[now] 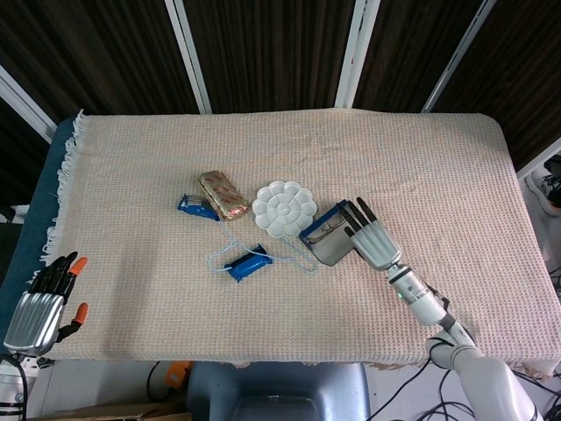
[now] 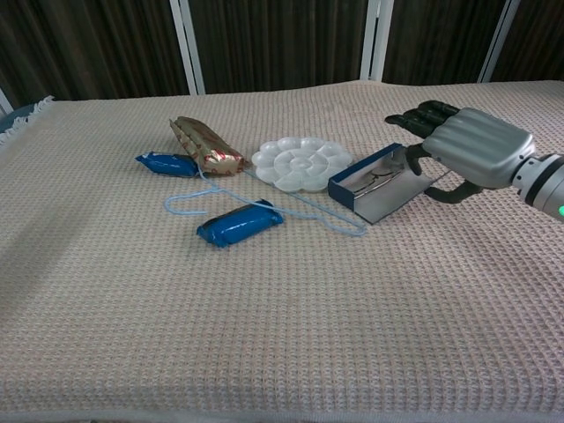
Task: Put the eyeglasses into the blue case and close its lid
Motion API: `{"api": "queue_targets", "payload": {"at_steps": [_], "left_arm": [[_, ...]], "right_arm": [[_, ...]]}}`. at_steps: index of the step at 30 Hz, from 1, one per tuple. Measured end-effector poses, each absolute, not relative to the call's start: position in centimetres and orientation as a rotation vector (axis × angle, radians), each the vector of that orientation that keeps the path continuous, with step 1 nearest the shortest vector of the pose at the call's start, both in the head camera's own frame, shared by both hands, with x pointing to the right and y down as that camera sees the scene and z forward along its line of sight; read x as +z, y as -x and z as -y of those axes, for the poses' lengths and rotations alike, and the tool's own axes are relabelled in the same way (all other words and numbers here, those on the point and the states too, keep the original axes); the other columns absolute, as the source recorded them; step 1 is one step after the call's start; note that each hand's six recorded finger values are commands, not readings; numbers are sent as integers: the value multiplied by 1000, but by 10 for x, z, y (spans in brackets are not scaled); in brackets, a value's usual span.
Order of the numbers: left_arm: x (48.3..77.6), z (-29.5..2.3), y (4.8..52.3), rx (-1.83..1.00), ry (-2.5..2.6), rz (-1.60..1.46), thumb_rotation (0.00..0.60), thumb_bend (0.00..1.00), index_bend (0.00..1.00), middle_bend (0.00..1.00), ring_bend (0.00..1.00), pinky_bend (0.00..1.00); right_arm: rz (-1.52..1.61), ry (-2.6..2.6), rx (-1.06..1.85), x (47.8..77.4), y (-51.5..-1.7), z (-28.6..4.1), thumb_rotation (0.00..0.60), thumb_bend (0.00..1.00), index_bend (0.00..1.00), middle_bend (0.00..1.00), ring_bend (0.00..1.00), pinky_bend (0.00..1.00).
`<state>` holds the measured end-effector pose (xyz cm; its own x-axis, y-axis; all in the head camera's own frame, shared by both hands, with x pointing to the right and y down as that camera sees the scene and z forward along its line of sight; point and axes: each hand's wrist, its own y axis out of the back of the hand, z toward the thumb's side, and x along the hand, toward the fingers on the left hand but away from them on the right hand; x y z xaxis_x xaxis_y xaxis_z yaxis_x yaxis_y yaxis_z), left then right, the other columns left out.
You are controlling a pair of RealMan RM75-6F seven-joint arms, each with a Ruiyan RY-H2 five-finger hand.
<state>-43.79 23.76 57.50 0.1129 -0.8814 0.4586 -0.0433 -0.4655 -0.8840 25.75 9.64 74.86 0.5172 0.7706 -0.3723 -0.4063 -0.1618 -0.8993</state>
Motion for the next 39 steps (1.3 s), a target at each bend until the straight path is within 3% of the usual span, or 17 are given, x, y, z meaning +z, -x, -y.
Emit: {"api": "queue_targets", "payload": {"at_steps": [14, 21, 39], "left_arm": [[573, -238, 440, -1433, 1648, -927, 600, 415, 0, 0, 1, 148], [571, -238, 438, -1417, 1655, -927, 600, 414, 0, 0, 1, 148], [567, -238, 439, -1388, 1670, -944, 600, 413, 0, 0, 1, 147]], "right_arm": [[280, 1373, 1054, 756, -245, -102, 600, 546, 676, 92, 0, 0], [277, 1378, 1047, 754, -248, -106, 600, 625, 710, 107, 0, 0], [330, 1422, 1012, 728, -279, -143, 600, 656, 726, 108, 0, 0]]}}
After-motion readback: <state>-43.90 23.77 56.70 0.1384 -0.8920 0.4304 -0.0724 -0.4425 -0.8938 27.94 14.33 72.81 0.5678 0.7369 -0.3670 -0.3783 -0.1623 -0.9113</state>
